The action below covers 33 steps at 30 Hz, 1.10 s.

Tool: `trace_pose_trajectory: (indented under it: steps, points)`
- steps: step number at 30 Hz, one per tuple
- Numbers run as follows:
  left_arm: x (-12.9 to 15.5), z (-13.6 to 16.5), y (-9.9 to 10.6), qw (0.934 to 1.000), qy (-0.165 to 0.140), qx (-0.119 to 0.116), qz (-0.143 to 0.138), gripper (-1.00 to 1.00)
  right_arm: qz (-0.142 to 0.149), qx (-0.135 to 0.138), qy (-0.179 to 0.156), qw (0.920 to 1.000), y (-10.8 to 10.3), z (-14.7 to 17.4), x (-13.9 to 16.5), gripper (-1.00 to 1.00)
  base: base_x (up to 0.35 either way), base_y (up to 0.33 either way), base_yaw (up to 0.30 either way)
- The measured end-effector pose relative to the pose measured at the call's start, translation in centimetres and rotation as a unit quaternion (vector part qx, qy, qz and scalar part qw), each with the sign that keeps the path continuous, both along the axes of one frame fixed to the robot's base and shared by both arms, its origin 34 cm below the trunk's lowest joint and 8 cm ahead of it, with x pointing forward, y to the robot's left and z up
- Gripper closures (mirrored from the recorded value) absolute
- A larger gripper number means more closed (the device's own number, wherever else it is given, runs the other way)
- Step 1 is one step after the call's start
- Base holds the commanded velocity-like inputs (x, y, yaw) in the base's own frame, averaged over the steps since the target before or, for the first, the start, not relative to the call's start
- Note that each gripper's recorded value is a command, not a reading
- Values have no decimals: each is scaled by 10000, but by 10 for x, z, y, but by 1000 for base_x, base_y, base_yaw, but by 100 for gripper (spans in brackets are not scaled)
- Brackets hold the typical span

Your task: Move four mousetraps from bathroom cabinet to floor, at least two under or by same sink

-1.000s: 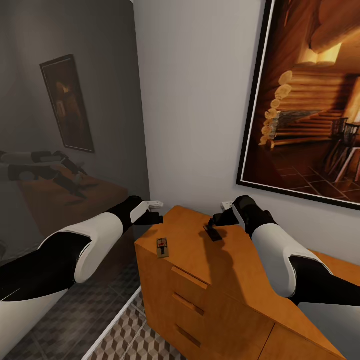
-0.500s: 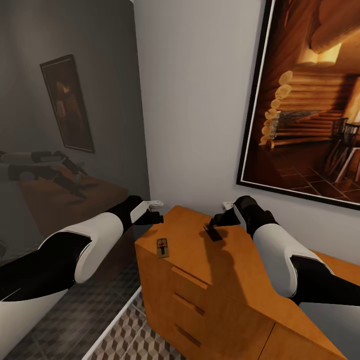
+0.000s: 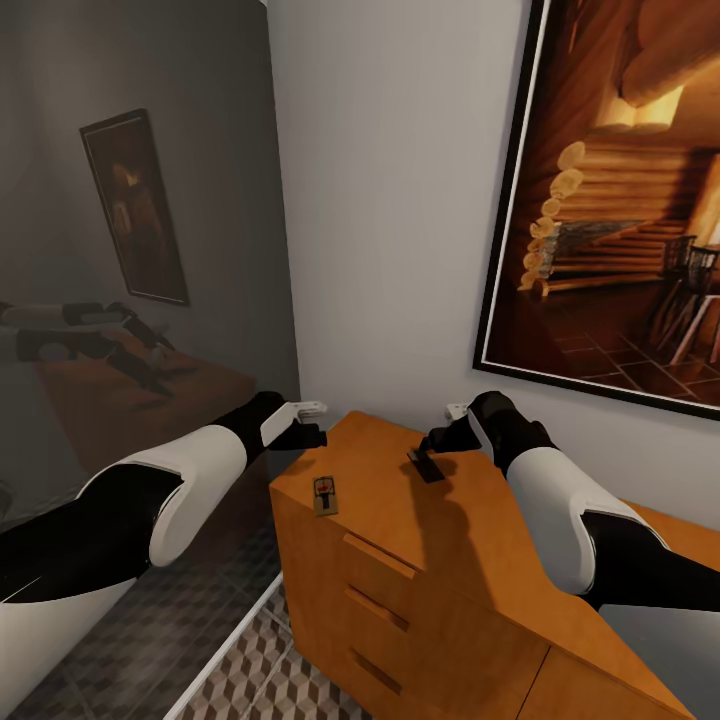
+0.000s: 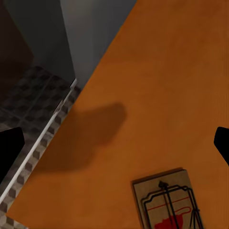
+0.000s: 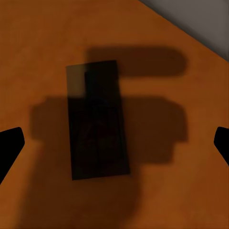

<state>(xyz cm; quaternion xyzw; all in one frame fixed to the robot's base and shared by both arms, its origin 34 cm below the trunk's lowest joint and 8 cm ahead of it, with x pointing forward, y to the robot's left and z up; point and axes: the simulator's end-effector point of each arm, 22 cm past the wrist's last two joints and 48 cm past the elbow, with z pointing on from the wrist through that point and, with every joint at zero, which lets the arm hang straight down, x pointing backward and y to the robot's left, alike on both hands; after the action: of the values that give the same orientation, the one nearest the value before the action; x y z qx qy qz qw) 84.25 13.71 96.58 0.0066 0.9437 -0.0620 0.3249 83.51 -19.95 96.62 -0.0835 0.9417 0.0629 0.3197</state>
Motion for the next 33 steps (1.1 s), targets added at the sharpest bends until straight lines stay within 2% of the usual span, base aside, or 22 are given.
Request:
trace_pose_trajectory:
  steps: [33]
  points:
    - [0, 1, -1, 10000, -12, -3, -5, -100, 17, -18, 3, 10000, 2, 0, 0, -100, 0, 0, 0]
